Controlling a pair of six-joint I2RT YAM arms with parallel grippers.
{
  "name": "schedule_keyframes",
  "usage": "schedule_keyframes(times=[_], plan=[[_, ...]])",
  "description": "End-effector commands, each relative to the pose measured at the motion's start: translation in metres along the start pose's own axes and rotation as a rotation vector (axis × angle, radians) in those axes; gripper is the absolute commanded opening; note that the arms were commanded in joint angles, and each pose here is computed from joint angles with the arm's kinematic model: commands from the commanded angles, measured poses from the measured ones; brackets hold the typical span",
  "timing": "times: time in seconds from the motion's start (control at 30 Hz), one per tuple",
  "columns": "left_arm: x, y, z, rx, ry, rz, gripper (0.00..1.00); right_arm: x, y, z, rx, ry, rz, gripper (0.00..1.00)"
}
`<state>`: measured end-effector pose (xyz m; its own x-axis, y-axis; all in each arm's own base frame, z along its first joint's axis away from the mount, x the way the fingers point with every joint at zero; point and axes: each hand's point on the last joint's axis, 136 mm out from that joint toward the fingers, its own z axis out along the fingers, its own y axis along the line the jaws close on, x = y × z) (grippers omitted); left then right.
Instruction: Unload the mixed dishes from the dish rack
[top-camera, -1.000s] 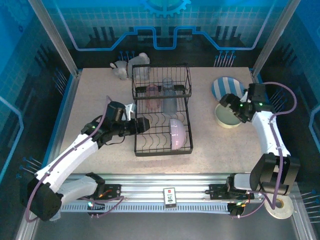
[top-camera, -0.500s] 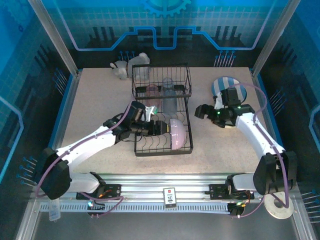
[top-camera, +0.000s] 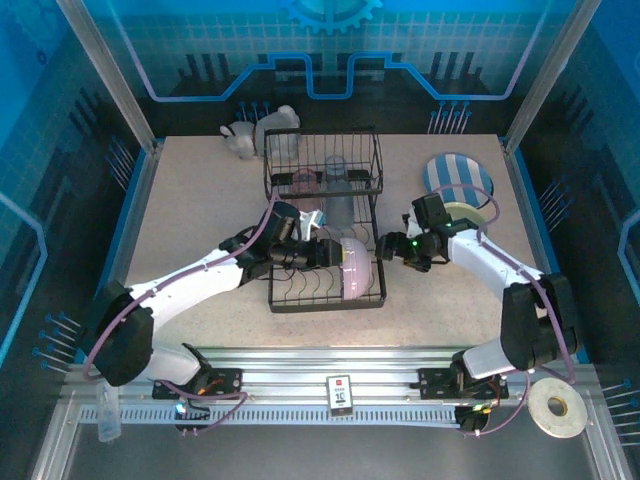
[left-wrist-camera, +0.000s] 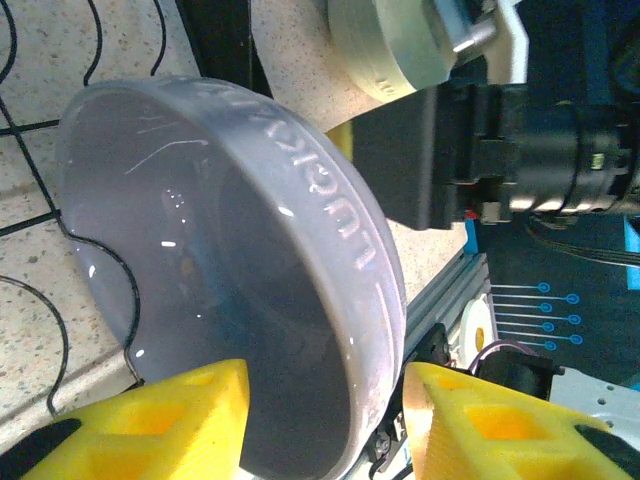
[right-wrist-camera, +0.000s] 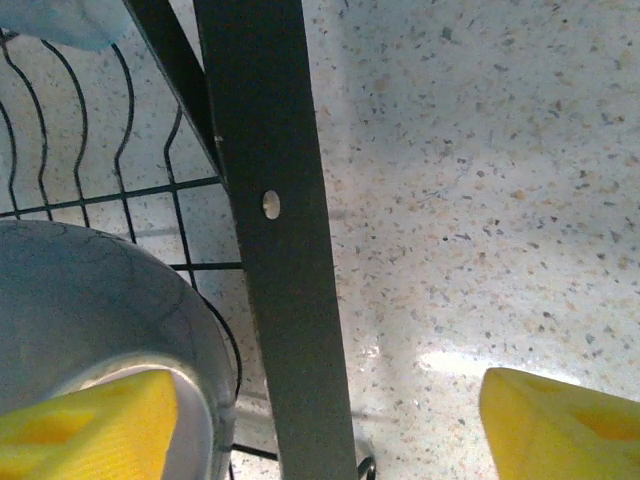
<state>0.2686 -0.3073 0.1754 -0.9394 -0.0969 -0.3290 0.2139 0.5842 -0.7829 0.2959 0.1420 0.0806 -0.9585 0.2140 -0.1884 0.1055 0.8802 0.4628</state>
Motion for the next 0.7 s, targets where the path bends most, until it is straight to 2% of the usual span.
schedule_keyframes(times=[0.0, 0.2, 0.4, 0.67], plan=[[-0.009, -0.021, 0.004, 0.062, -0.007, 0.017, 0.44, 0.005, 0.003, 0.012, -0.017, 0.019, -0.01, 0.75], [-0.009, -0.021, 0.011, 0.073, 0.006, 0.002, 0.4, 0.024, -0.007, 0.026, 0.006, 0.072, -0.005, 0.66], [-0.009, -0.021, 0.022, 0.1, 0.026, -0.021, 0.39, 0.03, -0.013, 0.032, 0.02, 0.092, -0.003, 0.51], [-0.007, -0.026, 0.028, 0.15, 0.041, -0.029, 0.3, 0.031, -0.013, 0.033, 0.018, 0.098, -0.007, 0.33]])
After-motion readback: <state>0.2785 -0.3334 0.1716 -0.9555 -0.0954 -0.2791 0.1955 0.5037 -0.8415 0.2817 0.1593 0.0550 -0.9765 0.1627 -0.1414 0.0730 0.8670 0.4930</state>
